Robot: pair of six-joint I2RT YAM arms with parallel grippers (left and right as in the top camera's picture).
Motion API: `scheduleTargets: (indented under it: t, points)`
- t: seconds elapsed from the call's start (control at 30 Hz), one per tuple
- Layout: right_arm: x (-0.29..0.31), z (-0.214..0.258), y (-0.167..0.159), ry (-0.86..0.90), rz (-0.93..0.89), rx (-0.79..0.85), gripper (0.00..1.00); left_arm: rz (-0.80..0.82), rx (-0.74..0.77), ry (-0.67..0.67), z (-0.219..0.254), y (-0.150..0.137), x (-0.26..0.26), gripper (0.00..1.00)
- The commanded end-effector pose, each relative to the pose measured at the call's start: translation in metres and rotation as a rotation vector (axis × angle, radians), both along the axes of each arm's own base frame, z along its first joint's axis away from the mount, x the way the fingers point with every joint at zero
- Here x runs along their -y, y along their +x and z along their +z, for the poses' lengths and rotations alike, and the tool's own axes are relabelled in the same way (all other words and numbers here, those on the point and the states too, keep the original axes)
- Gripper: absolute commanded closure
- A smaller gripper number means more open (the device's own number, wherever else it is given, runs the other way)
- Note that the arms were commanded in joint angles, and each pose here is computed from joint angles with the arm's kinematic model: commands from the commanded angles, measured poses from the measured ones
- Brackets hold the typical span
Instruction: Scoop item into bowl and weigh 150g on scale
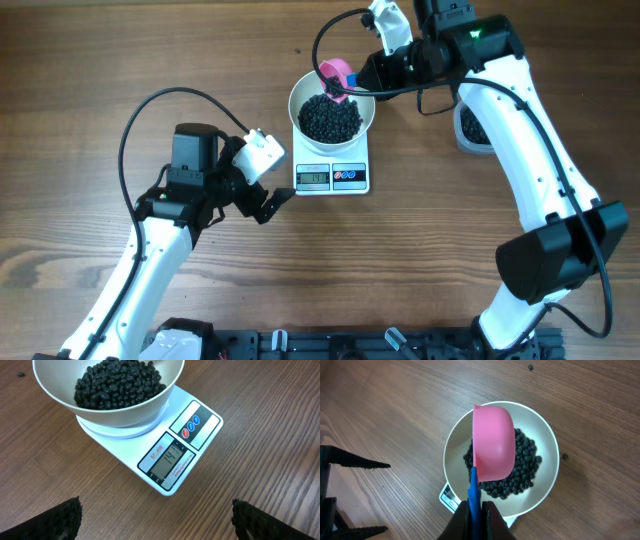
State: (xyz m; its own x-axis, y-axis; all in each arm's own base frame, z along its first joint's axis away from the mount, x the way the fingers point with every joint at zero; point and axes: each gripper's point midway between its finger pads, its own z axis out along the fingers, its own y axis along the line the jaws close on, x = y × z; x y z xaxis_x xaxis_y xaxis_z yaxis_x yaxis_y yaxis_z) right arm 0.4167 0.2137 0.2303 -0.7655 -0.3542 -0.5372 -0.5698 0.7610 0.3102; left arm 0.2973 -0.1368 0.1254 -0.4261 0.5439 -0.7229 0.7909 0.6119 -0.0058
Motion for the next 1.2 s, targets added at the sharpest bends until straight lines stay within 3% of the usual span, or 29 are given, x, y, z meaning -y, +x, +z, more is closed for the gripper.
scheduleTargets:
  t: [0.0, 0.5, 0.93, 1.17]
  points:
    - [0.003, 0.025, 0.002, -0.023, 0.002, 0.091, 0.96, 0.007, -0.012, -0.002, -0.003, -0.001, -0.001, 0.0]
    - [0.0, 0.018, 0.003, -0.172, 0.022, 0.167, 0.96, 0.007, -0.012, -0.002, -0.003, -0.001, -0.001, 0.0]
    - [-0.003, 0.028, -0.001, 0.013, 0.04, 0.094, 0.96, 0.007, -0.012, -0.002, -0.003, -0.001, -0.001, 0.0]
    - [0.008, 0.029, 0.005, 0.028, 0.001, 0.081, 0.96, 0.007, -0.012, -0.002, -0.003, -0.001, -0.001, 0.0]
